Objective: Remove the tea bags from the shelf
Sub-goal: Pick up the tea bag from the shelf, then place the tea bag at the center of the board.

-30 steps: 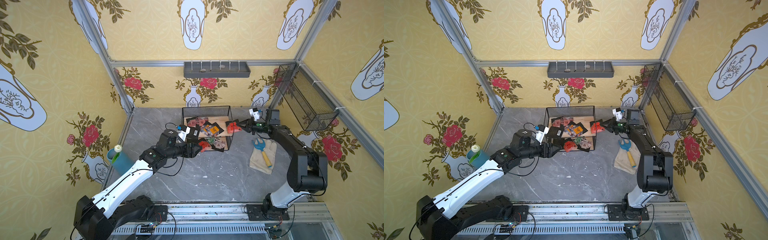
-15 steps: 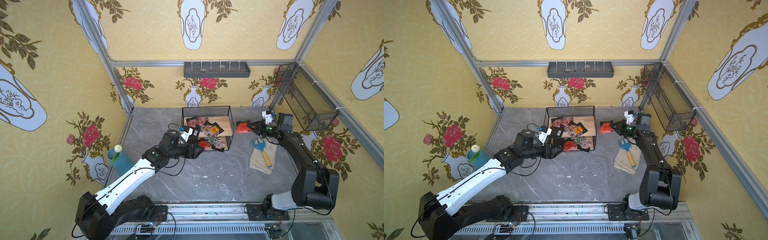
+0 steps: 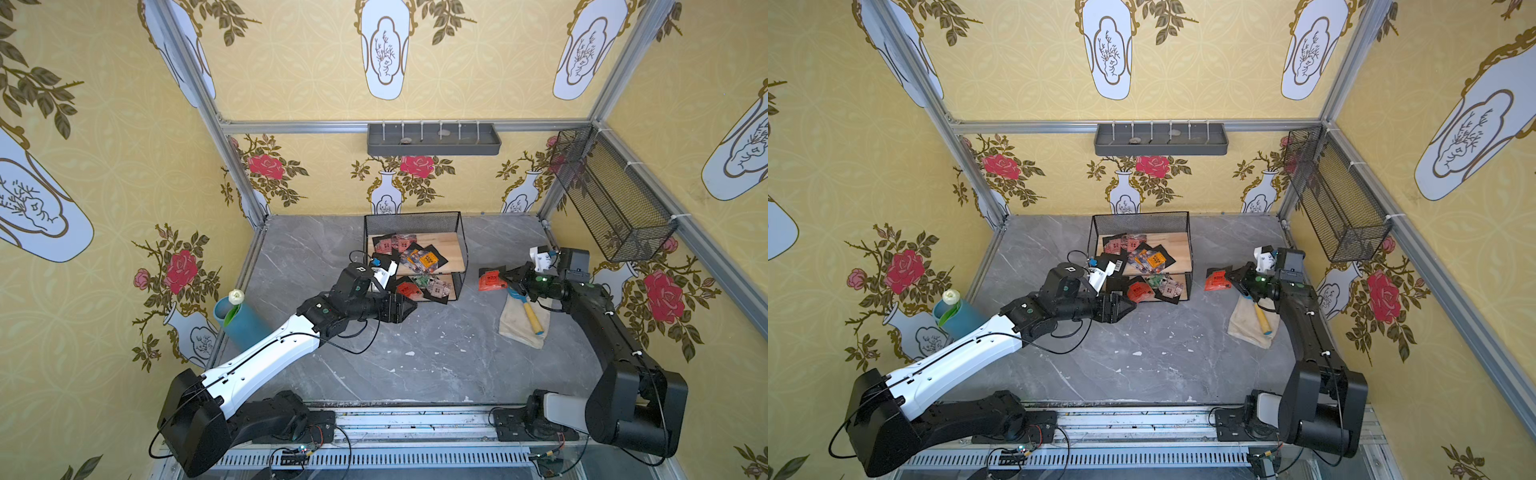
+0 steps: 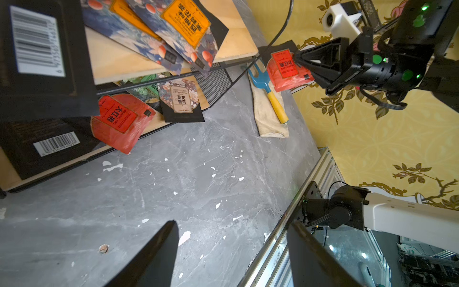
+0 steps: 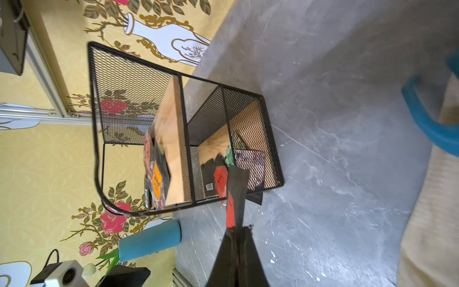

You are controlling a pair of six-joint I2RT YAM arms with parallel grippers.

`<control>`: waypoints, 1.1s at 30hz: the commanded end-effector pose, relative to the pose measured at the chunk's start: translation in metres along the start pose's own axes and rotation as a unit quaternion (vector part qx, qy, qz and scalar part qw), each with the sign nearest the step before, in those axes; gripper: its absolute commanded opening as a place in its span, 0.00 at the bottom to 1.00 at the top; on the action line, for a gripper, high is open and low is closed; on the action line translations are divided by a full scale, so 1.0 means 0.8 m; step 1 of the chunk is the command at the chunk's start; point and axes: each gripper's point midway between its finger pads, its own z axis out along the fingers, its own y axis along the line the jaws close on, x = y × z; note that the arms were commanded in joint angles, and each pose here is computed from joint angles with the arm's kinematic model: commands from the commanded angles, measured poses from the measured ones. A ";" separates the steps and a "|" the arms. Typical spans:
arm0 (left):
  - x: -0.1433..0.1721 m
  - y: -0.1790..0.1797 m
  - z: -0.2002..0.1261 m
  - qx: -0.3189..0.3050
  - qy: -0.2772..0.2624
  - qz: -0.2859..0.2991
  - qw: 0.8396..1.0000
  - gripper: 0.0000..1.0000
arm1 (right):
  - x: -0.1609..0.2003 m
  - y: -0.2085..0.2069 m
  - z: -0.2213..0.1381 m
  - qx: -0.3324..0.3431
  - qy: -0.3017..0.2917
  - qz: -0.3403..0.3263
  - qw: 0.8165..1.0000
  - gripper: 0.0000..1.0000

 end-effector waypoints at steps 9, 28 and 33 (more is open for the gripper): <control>0.005 0.009 0.006 -0.016 -0.011 0.007 1.000 0.78 | 0.084 -0.042 0.040 0.039 0.065 0.020 0.997 0.08; 0.009 0.014 0.007 -0.024 -0.016 0.003 1.000 0.78 | 0.142 -0.084 0.082 0.085 0.115 0.026 0.989 0.08; 0.009 0.013 0.009 -0.024 -0.015 0.003 1.000 0.78 | 0.145 -0.090 0.085 0.096 0.121 0.026 0.988 0.10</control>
